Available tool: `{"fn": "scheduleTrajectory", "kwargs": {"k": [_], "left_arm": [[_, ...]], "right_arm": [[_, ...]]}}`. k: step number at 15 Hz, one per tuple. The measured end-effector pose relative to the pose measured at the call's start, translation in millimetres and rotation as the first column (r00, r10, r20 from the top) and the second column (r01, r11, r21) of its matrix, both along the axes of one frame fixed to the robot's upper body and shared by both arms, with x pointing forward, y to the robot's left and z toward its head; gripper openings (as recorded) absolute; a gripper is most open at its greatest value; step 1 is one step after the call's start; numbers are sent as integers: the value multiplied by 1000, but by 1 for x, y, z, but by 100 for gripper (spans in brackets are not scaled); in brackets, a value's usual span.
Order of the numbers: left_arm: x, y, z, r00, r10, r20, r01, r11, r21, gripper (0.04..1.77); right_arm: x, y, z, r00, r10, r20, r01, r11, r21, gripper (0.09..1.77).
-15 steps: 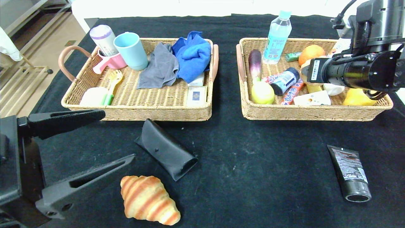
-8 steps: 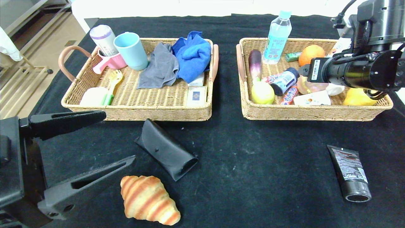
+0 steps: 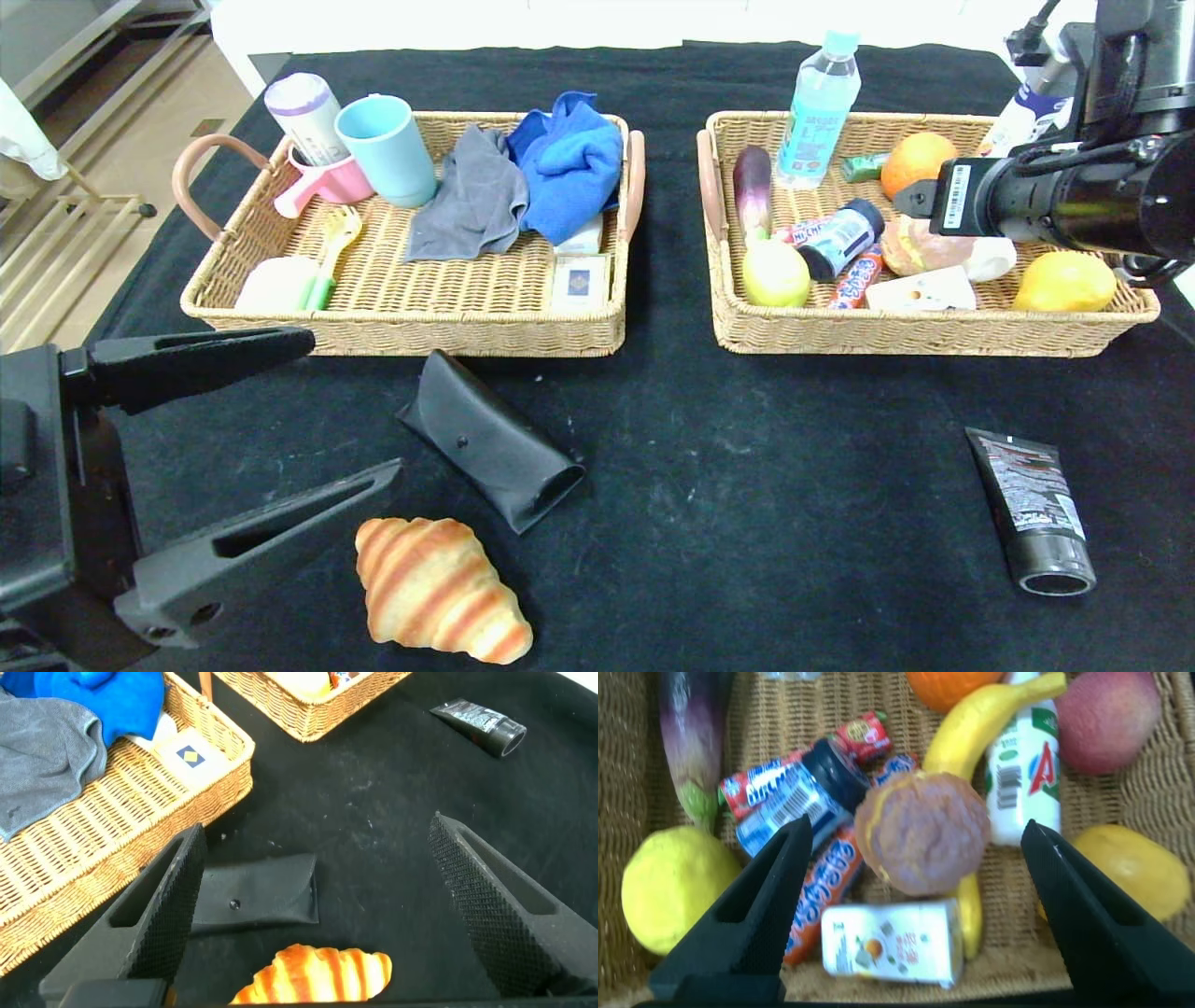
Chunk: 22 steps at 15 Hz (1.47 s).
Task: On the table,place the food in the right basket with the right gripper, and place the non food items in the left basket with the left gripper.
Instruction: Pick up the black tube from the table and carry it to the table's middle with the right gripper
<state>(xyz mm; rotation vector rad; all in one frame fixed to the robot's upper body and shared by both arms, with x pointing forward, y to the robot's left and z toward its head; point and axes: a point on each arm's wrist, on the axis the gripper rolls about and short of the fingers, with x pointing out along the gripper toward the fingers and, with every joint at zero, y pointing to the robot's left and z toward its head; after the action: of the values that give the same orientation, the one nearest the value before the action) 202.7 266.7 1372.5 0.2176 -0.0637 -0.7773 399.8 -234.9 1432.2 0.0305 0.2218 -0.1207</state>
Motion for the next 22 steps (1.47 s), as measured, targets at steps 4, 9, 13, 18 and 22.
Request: {"fn": "scheduleTrajectory", "kwargs": {"k": [4, 9, 13, 18, 22], "left_arm": [[0, 0, -1, 1000, -1, -1, 1, 1000, 6, 172], [0, 0, -2, 1000, -1, -4, 1, 1000, 8, 172], [0, 0, -2, 1000, -2, -3, 2, 1000, 9, 172], [0, 0, -2, 1000, -3, -3, 3, 1000, 10, 172], [0, 0, -2, 1000, -3, -3, 3, 1000, 10, 172]], "right_arm": [[-30, -9, 1, 997, 4, -72, -6, 1000, -19, 167], [-74, -21, -18, 965, -5, -263, 8, 1000, 9, 169], [-99, -27, -21, 933, 46, -358, 4, 990, 138, 170], [-111, -33, -39, 901, 74, -427, 1, 985, 173, 170], [-118, -35, -60, 864, 84, -496, 3, 985, 172, 170]]}}
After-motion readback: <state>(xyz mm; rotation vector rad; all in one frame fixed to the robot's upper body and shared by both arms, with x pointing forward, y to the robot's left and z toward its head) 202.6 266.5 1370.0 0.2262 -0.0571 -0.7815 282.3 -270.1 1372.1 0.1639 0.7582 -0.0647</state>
